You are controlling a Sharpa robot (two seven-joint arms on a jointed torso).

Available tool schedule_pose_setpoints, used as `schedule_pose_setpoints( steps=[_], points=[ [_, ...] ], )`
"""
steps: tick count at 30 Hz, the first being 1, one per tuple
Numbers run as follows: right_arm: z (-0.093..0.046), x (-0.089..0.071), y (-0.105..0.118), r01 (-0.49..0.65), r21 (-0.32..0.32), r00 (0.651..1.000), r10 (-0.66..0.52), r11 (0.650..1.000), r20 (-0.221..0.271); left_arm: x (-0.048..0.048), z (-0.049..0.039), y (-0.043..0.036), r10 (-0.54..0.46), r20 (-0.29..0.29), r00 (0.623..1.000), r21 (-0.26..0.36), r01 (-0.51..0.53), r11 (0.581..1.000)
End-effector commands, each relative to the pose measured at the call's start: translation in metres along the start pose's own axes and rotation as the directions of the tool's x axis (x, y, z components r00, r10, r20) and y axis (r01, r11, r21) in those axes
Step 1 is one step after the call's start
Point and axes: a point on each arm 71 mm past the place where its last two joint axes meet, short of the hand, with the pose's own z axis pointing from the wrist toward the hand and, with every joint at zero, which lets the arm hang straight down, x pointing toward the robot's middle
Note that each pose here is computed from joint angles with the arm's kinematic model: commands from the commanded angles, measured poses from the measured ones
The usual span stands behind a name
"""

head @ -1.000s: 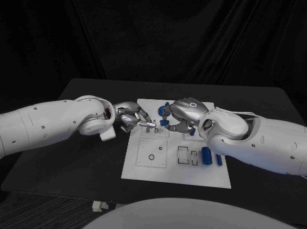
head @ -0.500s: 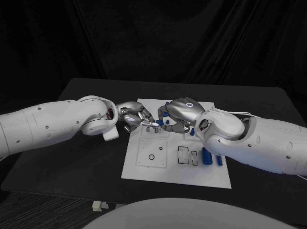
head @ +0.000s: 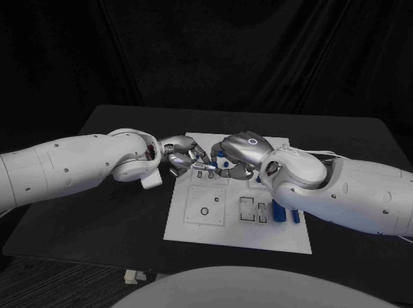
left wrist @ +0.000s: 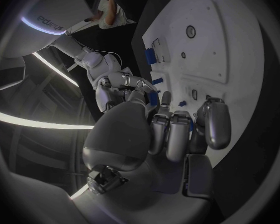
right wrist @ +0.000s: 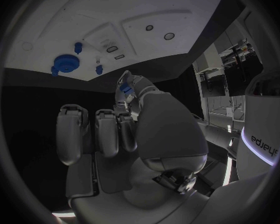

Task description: Assemble the parts on the task board

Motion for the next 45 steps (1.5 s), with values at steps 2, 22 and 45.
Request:
schedule_pose_setpoints(
  steps=[2,22,45],
  points=[
    [0.0001,-0.0006,0.0009,0.005,-0.005,1.000,-0.005,1.000,0.010,0.0014,0.0011,-0.0023,-0.009,-0.004,1.000,0.024,0.009,1.000],
    [-0.0004,0.0002,0.0010,0.005,-0.003,1.000,-0.005,1.000,0.000,0.0010,0.0019,-0.0044,-0.009,0.019,1.000,0.068,0.008,0.998],
    [-0.0008,0.0013,0.0030,0.003,-0.007,1.000,-0.003,1.000,-0.006,0.0031,0.0032,-0.0026,-0.013,-0.003,1.000,0.065,0.013,0.998]
  ],
)
